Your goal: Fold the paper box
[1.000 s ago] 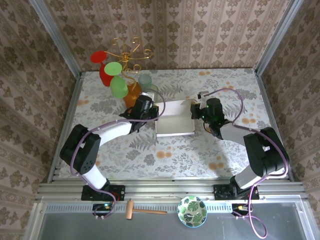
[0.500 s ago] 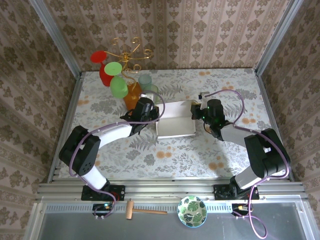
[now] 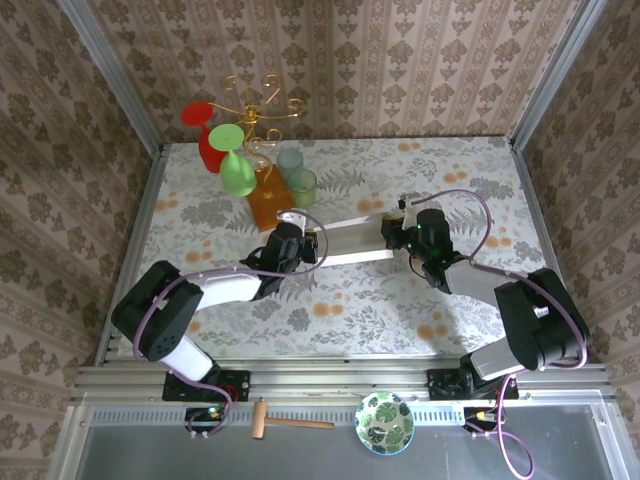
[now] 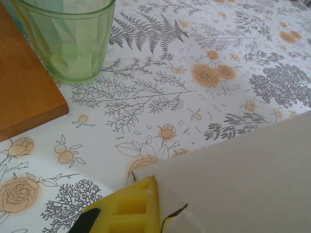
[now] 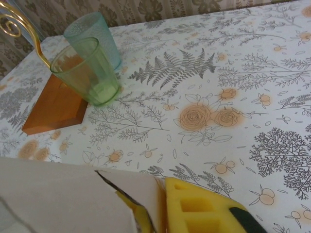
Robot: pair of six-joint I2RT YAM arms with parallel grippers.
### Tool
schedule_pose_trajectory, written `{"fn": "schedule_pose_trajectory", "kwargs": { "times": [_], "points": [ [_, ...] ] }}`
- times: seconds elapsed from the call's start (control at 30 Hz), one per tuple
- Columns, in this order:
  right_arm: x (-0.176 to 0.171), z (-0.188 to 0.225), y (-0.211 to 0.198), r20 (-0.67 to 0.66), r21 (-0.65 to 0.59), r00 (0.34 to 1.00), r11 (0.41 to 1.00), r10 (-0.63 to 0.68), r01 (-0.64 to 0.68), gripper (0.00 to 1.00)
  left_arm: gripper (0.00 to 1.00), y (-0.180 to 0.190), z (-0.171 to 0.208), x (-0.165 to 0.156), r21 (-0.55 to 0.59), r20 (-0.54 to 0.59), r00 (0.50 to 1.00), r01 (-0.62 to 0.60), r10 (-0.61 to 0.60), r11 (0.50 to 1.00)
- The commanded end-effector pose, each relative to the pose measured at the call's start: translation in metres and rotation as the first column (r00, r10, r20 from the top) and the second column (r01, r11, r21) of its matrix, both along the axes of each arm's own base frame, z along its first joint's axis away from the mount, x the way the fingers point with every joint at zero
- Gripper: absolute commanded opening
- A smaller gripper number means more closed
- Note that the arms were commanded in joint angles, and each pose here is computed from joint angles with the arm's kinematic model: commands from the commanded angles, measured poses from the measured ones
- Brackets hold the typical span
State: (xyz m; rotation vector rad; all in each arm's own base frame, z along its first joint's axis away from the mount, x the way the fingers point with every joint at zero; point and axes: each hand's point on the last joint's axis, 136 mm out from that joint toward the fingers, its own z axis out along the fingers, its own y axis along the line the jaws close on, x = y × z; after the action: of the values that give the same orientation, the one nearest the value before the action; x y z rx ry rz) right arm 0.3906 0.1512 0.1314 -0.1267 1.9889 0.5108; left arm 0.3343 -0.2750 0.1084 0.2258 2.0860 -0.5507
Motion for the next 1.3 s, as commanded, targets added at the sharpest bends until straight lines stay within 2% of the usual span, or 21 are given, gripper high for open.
{"fn": "schedule_pose_trajectory", "kwargs": {
  "times": [0.0, 0.17, 0.63, 0.93, 1.27],
  "points": [
    [-0.009, -0.007, -0.006, -0.056, -0.001, 0.998, 1.0, -0.03, 0.03, 0.19, 0.0, -0.015, 0.024, -0.004, -0.069, 0.085, 0.995, 0.052, -0.046, 0.996],
    [-0.014, 0.001, -0.014, -0.099, 0.004, 0.992, 0.997, -0.08, 0.081, 0.3, 0.0, -0.014, 0.011, -0.011, 0.032, 0.073, 0.996, 0.053, -0.055, 0.998],
    [-0.041, 0.007, -0.026, -0.217, 0.141, 0.962, 0.97, -0.167, 0.2, 0.44, 0.0, -0.015, -0.01, -0.025, 0.292, 0.078, 0.995, 0.034, -0.059, 0.956],
    [-0.066, 0.012, -0.028, -0.273, 0.203, 0.946, 0.951, -0.174, 0.234, 0.47, 0.0, -0.021, -0.015, -0.028, 0.349, 0.083, 0.994, 0.032, -0.065, 0.937],
    [-0.098, 0.028, -0.011, -0.336, 0.256, 0.936, 0.947, -0.103, 0.196, 0.47, 0.0, -0.023, -0.021, -0.035, 0.381, 0.083, 0.994, 0.036, -0.072, 0.924]
  ]
}}
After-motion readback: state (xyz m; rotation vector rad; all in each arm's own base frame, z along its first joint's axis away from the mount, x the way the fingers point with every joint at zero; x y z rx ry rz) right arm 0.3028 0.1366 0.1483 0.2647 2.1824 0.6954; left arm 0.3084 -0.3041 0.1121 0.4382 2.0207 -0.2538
